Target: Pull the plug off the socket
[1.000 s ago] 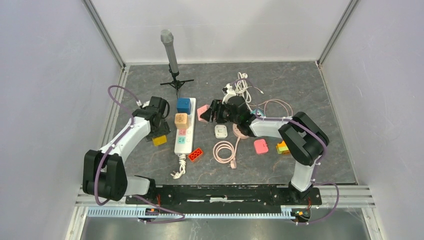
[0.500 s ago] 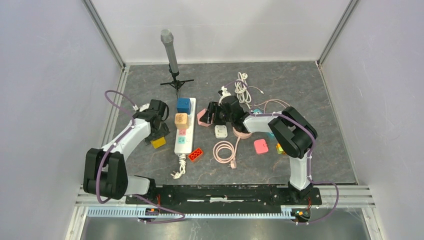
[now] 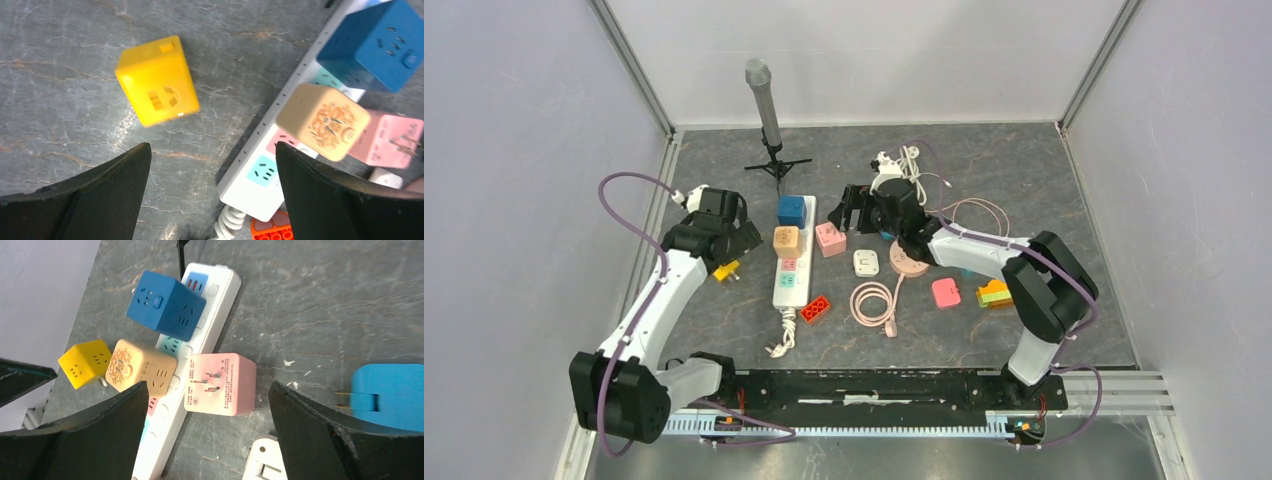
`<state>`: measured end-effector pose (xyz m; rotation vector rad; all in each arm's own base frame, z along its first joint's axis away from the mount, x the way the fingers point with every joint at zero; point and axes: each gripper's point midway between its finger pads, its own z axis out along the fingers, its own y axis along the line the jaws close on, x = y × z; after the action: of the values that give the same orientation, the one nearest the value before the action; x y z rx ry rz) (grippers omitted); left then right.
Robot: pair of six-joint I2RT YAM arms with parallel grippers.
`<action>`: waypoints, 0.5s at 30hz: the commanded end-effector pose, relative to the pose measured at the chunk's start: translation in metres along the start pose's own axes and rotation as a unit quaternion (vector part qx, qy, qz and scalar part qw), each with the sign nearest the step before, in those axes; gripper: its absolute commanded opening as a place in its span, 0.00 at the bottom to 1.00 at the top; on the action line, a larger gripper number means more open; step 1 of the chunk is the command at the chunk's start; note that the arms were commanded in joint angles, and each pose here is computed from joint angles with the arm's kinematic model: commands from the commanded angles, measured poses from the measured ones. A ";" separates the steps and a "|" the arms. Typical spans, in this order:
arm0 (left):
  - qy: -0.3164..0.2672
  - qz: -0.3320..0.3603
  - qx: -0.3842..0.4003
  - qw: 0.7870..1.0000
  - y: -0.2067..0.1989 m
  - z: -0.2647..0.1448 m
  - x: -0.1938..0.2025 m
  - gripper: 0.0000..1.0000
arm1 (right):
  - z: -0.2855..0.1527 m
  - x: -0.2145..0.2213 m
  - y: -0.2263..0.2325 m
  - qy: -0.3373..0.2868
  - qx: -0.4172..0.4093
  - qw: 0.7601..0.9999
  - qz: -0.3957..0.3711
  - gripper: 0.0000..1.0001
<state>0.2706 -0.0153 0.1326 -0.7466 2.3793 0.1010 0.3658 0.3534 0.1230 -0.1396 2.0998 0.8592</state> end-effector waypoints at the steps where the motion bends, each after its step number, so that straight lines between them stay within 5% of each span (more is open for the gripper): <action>1: -0.022 0.005 0.060 0.998 -0.015 -0.022 -0.015 1.00 | -0.015 -0.014 0.005 -0.029 0.047 0.997 -0.057 0.94; 15: -0.118 -0.086 0.068 0.987 0.018 -0.054 -0.024 0.94 | 0.030 0.039 0.094 -0.016 0.143 0.977 -0.159 0.96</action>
<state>0.2513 -0.0095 0.1896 -0.7462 2.1368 -0.0405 0.3150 0.4547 0.1453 -0.3388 2.0632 0.5599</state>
